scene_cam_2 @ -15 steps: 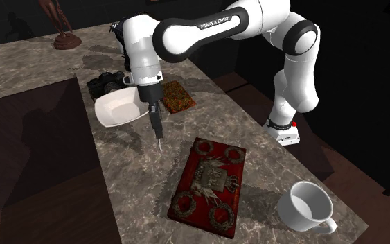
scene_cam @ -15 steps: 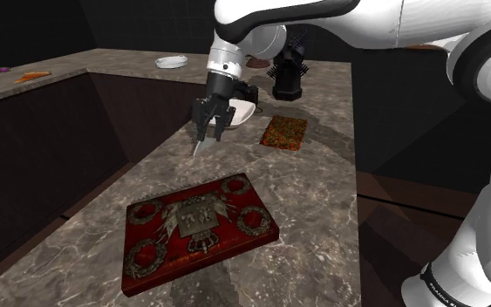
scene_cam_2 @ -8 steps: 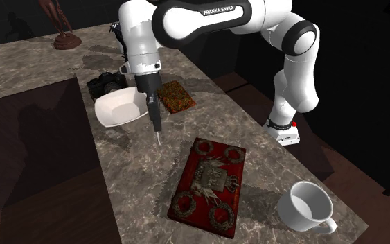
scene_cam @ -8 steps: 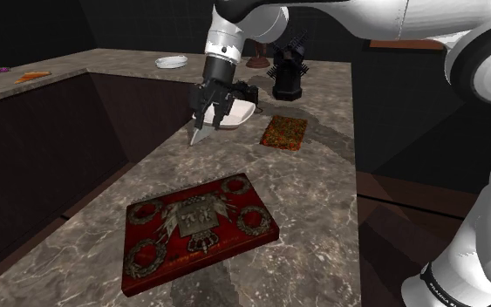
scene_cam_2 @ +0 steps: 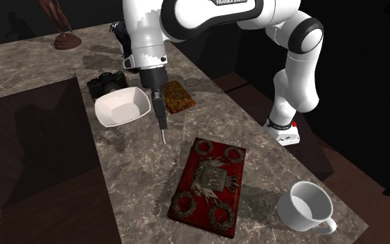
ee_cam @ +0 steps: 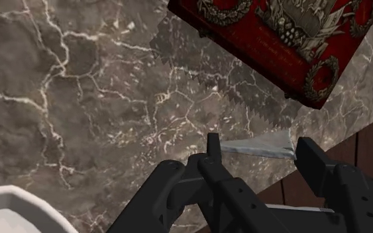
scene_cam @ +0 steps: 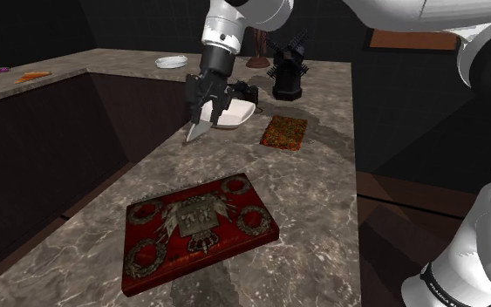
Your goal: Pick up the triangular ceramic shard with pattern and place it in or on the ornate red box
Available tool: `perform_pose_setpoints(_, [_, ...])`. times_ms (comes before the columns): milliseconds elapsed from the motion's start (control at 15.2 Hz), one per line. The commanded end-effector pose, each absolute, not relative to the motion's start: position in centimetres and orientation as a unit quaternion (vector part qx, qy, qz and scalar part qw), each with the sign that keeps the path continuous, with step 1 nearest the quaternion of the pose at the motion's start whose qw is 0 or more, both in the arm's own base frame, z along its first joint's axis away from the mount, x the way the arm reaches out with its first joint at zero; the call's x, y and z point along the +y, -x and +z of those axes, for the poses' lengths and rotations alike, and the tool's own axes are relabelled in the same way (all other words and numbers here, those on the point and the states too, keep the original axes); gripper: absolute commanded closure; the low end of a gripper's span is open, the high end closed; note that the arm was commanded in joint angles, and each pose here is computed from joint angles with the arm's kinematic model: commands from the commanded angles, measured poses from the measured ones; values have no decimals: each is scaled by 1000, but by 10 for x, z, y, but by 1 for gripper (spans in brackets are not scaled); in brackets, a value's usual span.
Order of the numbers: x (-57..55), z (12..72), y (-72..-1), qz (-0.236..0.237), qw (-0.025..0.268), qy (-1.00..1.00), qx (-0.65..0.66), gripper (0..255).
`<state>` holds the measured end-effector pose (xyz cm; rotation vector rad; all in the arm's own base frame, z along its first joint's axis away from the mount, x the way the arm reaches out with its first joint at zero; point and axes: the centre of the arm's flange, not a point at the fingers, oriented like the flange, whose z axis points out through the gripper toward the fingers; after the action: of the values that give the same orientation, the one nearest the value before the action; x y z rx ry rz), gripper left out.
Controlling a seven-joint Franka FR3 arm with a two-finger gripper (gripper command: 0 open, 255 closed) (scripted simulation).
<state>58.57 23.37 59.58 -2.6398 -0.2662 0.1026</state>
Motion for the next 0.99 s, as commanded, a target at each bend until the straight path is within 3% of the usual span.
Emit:
perform_pose_setpoints(0, [249,601,-566,38,241,965,-97,255])
perform_pose_setpoints(924, [341,600,-442,38,241,965,-97,255])
